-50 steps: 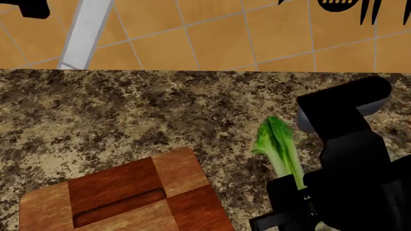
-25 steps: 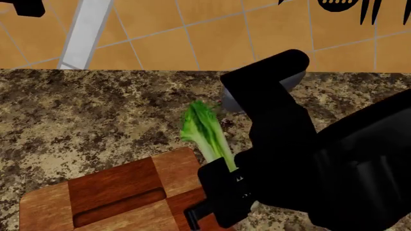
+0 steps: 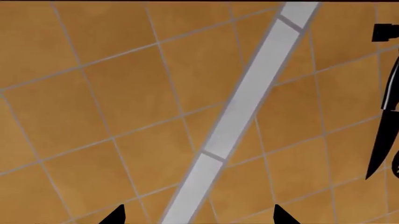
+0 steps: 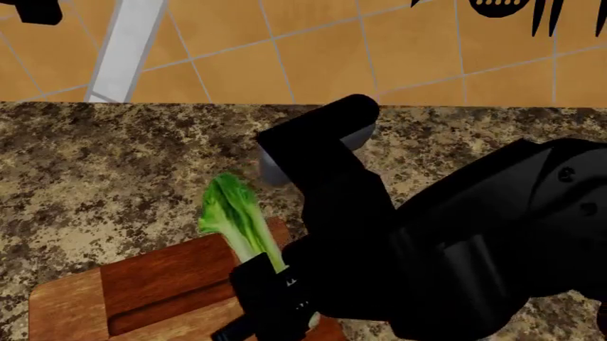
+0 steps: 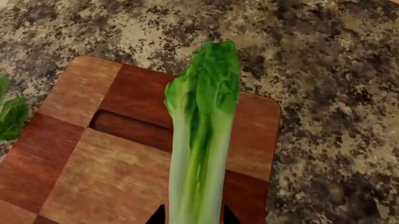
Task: Clear the non-vegetable object off the cutting board and place the vegetables onto it.
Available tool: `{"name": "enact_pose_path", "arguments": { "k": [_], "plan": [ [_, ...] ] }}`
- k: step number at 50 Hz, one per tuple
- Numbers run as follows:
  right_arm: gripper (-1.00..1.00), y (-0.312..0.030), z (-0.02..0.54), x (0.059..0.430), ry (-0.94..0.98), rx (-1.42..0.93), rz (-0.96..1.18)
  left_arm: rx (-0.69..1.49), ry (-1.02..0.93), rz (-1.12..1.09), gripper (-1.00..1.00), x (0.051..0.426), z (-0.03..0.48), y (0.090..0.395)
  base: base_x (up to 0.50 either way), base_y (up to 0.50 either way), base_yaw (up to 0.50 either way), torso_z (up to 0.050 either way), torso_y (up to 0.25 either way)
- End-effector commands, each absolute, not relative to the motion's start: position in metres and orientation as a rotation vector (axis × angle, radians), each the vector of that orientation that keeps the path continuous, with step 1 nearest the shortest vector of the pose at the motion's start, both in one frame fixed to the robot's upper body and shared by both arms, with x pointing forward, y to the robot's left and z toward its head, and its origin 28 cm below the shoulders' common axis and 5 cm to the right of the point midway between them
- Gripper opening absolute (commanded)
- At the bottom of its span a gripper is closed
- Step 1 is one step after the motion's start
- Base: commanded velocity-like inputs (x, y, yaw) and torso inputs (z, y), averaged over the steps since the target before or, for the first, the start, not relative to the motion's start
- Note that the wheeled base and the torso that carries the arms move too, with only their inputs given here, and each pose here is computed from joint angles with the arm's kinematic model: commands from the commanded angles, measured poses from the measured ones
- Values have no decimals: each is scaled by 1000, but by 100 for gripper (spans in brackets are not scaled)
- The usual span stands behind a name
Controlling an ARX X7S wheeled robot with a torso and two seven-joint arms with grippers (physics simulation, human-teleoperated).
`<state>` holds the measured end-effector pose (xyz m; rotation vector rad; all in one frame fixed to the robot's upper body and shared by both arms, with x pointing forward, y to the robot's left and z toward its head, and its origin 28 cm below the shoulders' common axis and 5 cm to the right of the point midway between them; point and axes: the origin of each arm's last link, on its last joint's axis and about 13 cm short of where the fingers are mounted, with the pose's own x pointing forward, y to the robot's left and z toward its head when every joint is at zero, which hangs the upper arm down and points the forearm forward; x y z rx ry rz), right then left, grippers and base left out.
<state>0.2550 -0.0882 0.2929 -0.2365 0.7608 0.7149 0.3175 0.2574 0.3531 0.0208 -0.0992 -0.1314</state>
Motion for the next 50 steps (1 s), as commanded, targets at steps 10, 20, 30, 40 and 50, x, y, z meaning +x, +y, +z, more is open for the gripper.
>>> {"name": "enact_pose_path", "arguments": {
  "k": [10, 20, 30, 40, 50],
  "plan": [
    [-100, -86, 275, 244, 791, -214, 734, 18, -103, -128, 100, 315, 353, 259, 0, 0, 0, 0, 0],
    [-100, -86, 269, 244, 807, -204, 738, 17, -101, -126, 100, 316, 352, 259, 0, 0, 0, 0, 0],
    [100, -87, 276, 246, 791, -221, 719, 14, -105, -124, 100, 315, 355, 260, 0, 0, 0, 0, 0],
    [100, -86, 300, 232, 717, -232, 729, 14, -106, -123, 100, 315, 355, 260, 0, 0, 0, 0, 0],
    [100, -80, 321, 218, 654, -253, 752, 15, -109, -127, 100, 312, 355, 260, 0, 0, 0, 0, 0]
  ]
}}
